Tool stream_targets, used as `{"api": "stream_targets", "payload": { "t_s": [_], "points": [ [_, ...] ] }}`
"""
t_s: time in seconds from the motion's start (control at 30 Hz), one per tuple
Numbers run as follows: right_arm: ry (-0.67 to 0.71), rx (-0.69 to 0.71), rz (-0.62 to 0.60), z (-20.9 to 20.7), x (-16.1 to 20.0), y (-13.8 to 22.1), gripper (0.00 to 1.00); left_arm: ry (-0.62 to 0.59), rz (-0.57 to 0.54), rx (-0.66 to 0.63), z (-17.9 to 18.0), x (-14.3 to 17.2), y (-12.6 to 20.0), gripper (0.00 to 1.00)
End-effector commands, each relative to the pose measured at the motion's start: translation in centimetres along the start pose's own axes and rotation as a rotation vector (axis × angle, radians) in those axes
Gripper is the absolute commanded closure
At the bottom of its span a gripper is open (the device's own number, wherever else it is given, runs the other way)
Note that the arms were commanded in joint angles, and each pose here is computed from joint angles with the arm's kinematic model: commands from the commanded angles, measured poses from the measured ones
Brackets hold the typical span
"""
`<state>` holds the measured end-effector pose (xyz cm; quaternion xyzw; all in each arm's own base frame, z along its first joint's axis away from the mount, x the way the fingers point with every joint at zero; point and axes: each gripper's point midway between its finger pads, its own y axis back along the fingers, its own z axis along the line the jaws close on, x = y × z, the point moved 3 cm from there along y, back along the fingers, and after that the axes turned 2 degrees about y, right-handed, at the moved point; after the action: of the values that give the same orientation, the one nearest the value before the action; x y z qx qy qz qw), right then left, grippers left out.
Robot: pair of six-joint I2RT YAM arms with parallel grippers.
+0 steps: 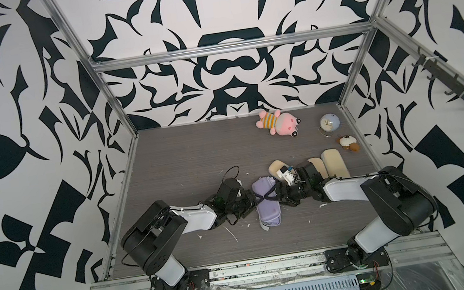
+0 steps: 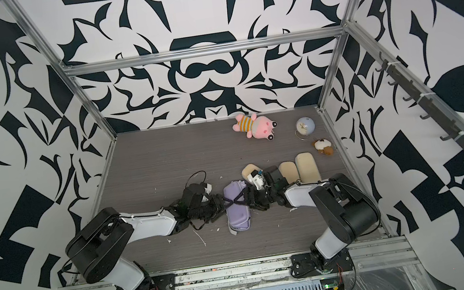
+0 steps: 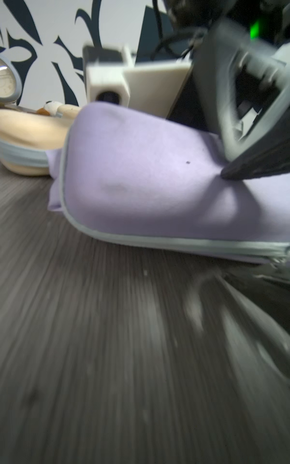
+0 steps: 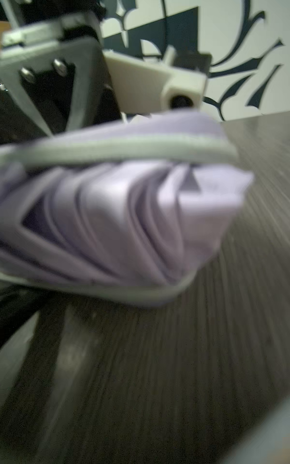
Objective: Put umbrellas into zippered umbrella sleeves
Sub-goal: Close the umbrella sleeve at the center of the board.
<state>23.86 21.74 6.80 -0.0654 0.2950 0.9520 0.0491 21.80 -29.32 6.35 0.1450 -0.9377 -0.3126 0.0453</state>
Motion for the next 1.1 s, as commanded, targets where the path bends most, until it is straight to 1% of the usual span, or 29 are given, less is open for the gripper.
{"api": "stream_targets", "payload": {
  "t_s": [0.0,0.07,0.23,0.3,0.37,0.4,0.47,0.5,0.53,0.57,0.7,0.83,1.07],
  "points": [
    [0.018,0.095,0.017,-0.1,0.8,1.1,0.05,0.012,-0.011,-0.046,1.8,-0.3,0.5,0.38],
    [0.02,0.147,0.012,0.4,0.8,2.2,0.03,0.005,-0.003,-0.027,1.4,-0.3,0.5,0.37],
    [0.019,0.273,-0.056,1.4,-0.4,4.7,0.03,-0.007,0.006,-0.003,1.2,-0.4,0.5,0.35],
    [0.017,0.286,-0.086,1.9,-1.1,5.2,0.06,-0.006,0.002,0.004,1.2,-0.6,0.6,0.35],
    [0.012,0.27,-0.128,2.6,-1.9,5.5,0.12,-0.006,-0.003,0.014,1.2,-0.9,0.7,0.35],
    [-0.003,0.27,-0.151,2.5,-2.3,5.6,0.18,-0.007,-0.004,0.018,1.3,-1.0,0.7,0.35],
    [-0.033,0.277,-0.177,1.9,-2.8,5.7,0.38,-0.007,-0.008,0.024,1.3,-1.2,0.7,0.35],
    [-0.044,0.281,-0.182,1.7,-3.0,5.6,0.51,-0.008,-0.009,0.032,1.2,-1.4,0.7,0.35],
    [-0.054,0.288,-0.182,1.3,-3.0,5.5,0.63,-0.009,-0.008,0.043,1.1,-1.4,0.6,0.35],
    [-0.059,0.287,-0.188,1.2,-3.2,5.4,0.68,-0.01,-0.008,0.052,1.0,-1.6,0.6,0.35],
    [-0.08,0.271,-0.191,0.8,-3.9,4.4,0.69,-0.018,-0.007,0.084,0.3,-1.9,0.5,0.35],
    [-0.096,0.223,-0.188,1.2,-4.6,3.6,0.7,-0.018,0.008,0.1,-0.1,-1.9,0.1,0.36],
    [-0.132,0.185,-0.15,0.8,-4.3,1.4,0.73,-0.014,0.008,0.124,-0.6,-2.0,0.1,0.37]
  ]
}}
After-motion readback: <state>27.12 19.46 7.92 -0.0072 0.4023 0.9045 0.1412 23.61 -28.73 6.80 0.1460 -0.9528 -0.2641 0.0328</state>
